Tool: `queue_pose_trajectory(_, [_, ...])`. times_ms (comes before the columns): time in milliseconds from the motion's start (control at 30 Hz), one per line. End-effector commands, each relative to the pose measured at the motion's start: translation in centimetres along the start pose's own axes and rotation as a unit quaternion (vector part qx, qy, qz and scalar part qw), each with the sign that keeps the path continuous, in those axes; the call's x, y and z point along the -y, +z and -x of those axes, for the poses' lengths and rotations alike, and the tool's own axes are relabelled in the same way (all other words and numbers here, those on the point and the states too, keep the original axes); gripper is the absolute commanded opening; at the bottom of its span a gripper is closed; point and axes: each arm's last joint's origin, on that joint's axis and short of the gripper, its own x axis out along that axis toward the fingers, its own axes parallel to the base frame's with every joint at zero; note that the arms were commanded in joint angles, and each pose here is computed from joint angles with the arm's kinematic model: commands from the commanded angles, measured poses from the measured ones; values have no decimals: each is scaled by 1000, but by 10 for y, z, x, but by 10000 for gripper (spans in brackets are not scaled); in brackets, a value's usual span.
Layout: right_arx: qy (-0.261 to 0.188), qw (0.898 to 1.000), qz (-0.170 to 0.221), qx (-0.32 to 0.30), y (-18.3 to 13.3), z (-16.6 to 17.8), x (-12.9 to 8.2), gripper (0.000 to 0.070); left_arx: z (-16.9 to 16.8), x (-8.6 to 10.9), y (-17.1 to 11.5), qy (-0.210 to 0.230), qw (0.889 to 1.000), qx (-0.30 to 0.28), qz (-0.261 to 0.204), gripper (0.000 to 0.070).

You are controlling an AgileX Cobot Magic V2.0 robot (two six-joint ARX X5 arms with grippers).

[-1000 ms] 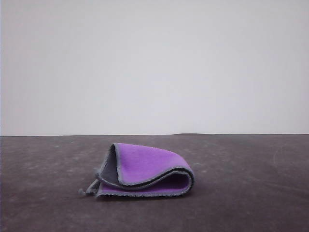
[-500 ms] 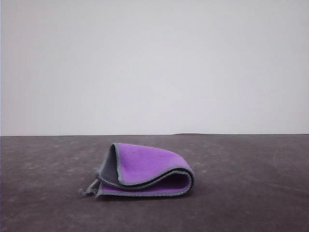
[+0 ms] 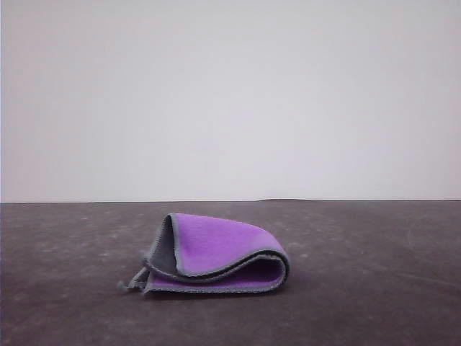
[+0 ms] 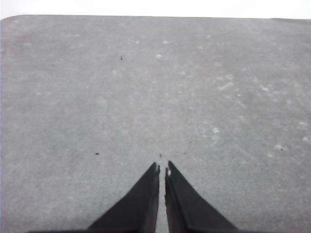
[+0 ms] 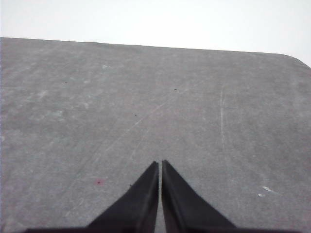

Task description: Fold clothes

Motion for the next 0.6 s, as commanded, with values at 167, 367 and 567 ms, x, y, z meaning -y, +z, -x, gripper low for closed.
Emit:
queue_pose_trajectory(167, [-1, 1000, -5, 3, -1, 0, 0, 4, -3, 0, -6, 2, 1000, -11, 5, 11])
queue_pose_trajectory(367, [-1, 1000, -5, 3, -1, 0, 0, 4, -3, 0, -6, 2, 1000, -11, 5, 11])
queue_pose_trajectory(567, [-1, 1000, -5, 3, -1, 0, 0, 4, -3, 0, -6, 2, 1000, -11, 5, 11])
